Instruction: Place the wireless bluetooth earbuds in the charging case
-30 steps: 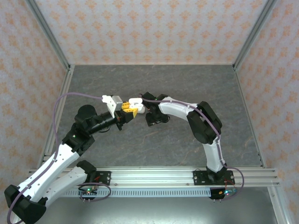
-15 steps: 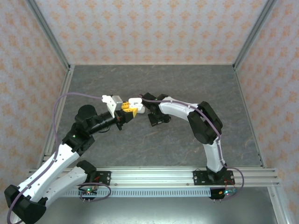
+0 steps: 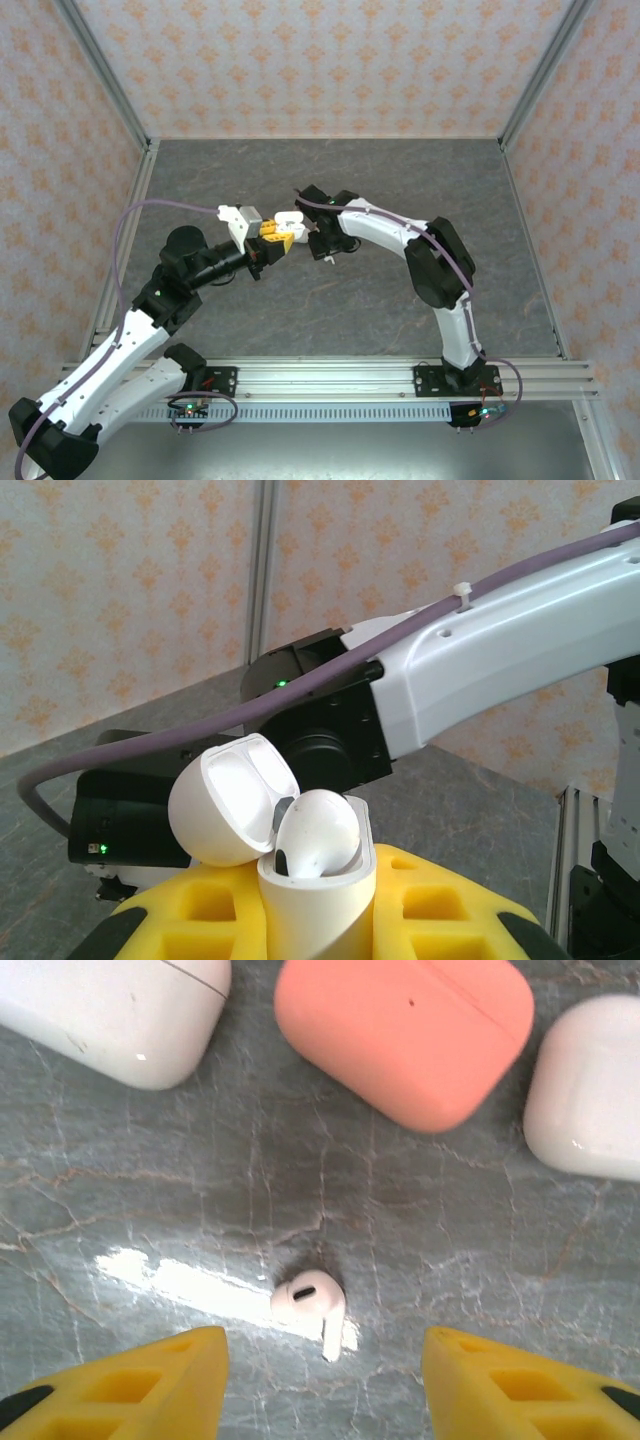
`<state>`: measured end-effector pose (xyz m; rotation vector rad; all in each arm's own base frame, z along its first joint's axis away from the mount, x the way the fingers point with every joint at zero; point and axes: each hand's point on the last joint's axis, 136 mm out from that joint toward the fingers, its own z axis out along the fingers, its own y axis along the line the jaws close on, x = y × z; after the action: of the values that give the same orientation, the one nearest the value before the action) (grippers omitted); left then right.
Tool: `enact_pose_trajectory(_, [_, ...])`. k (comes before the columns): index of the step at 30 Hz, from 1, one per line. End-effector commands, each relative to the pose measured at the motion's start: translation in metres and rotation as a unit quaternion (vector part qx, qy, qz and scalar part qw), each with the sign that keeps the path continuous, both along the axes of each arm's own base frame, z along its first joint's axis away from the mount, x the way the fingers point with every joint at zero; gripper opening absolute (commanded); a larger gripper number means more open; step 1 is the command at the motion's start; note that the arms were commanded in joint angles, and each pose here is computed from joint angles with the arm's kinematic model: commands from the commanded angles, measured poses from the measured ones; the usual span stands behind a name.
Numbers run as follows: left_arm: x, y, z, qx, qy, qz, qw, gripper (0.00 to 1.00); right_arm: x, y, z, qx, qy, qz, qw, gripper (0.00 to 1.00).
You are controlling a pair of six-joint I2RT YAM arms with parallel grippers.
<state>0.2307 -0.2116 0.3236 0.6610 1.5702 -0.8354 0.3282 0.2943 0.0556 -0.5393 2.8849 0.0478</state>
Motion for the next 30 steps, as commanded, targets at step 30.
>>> enact_pose_trajectory(30, [-0.002,0.003,0.006,-0.001,-0.019,0.007,1.0,0.0,-0.004,0.003,-0.009,-0.003,0.025,0.02,0.999,0.27])
